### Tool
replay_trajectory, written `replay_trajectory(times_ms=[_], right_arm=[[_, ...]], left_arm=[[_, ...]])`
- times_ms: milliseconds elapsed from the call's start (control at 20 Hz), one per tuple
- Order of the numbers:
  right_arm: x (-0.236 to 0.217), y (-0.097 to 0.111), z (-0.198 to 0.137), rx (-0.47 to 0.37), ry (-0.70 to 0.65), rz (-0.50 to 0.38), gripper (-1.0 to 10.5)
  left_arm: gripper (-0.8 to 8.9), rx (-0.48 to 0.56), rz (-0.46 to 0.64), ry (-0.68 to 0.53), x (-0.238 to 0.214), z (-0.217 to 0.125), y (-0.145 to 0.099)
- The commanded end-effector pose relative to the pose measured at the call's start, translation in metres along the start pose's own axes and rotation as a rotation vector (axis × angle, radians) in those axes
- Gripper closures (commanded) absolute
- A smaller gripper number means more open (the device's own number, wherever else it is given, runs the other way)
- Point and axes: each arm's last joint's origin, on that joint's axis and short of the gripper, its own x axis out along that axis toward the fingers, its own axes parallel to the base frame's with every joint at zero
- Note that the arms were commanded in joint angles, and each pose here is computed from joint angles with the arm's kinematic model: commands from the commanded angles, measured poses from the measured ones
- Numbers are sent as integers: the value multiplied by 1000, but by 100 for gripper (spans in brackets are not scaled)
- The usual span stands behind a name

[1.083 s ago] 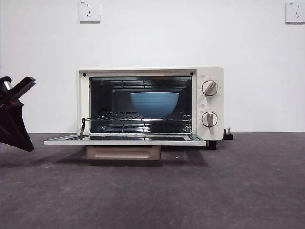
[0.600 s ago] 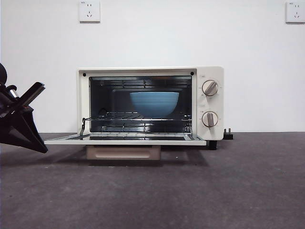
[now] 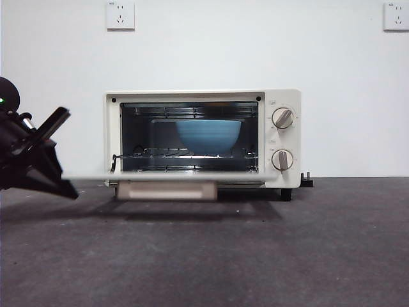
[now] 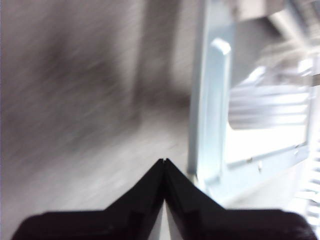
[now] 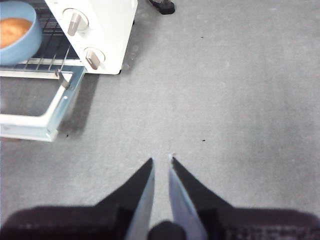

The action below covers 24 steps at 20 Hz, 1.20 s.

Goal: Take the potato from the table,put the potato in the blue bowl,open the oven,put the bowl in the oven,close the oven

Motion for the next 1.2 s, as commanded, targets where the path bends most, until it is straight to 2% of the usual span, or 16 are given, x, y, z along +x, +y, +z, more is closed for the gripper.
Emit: replay_trajectory(times_ms=[50,350,850,1200], right_arm=[[1,0,1,26,-13,4,893],[1,3,1,32,-22,94,892],[0,3,2,49,-23,98,891],[0,4,3,53,-33,144,887]], left_arm=[[820,-10,-109,22,5,2,-6],[820,11,-137,1,2,10,-15],[820,121,-186,-107,-20,48,-66],[820,138,-205,-135,-27,56,-80]])
